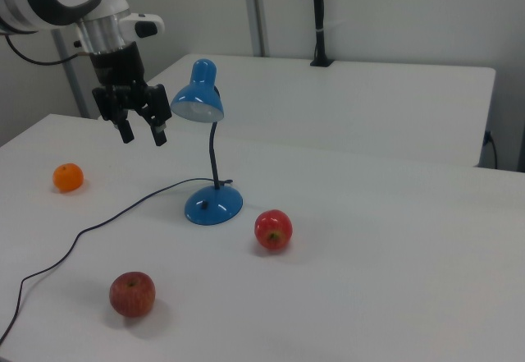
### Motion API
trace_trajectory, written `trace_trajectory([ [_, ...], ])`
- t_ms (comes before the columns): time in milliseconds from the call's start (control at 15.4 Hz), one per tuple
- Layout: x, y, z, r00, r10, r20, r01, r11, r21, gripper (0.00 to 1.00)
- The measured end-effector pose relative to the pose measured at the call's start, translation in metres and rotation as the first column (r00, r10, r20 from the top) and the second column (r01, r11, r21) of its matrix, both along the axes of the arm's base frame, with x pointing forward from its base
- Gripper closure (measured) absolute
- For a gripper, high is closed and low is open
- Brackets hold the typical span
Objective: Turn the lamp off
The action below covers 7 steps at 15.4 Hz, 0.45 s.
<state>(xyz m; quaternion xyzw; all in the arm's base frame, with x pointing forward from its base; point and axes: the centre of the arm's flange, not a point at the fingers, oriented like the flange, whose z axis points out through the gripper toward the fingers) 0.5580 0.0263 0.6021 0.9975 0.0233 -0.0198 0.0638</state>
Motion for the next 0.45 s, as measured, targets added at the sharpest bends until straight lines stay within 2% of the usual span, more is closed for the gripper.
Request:
trace_trajectory([
  [130,-0.0011,0.0000,0.0023,1.000,0.001,0.004,-0.001,1.000,0.000,0.02],
  [454,-0.0026,-0.0001,0.0056,1.000,0.001,0.010,-0.001,1.000,0.001,0.00],
])
